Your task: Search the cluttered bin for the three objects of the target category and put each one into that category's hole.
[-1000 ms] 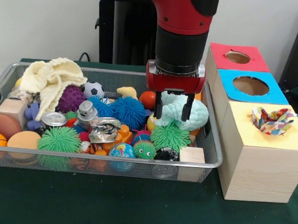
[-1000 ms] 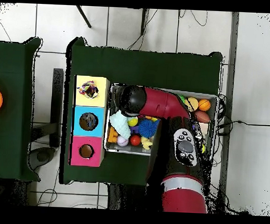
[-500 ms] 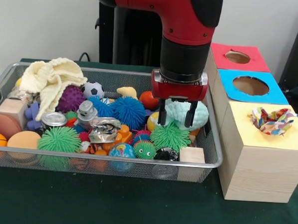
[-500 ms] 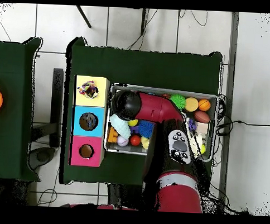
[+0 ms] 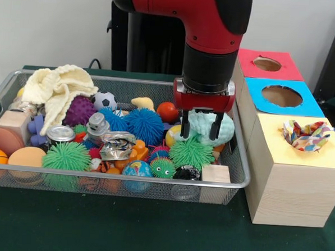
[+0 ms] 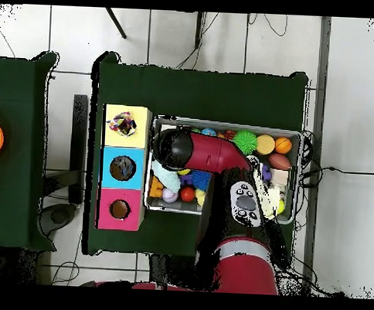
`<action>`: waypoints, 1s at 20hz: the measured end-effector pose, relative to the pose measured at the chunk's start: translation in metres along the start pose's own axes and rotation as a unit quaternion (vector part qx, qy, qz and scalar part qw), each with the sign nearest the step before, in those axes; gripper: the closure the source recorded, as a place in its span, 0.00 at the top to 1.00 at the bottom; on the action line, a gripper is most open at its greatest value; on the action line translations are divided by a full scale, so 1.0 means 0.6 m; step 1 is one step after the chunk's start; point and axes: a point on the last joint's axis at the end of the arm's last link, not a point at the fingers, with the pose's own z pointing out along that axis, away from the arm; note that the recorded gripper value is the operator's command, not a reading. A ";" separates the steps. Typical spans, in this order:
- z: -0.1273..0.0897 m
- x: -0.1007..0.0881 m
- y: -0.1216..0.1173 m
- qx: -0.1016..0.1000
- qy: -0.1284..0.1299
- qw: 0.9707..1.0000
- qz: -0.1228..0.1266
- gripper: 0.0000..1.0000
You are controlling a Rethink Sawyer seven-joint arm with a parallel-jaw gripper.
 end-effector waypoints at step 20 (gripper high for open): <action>-0.082 -0.003 0.070 0.001 -0.006 0.999 -0.031 1.00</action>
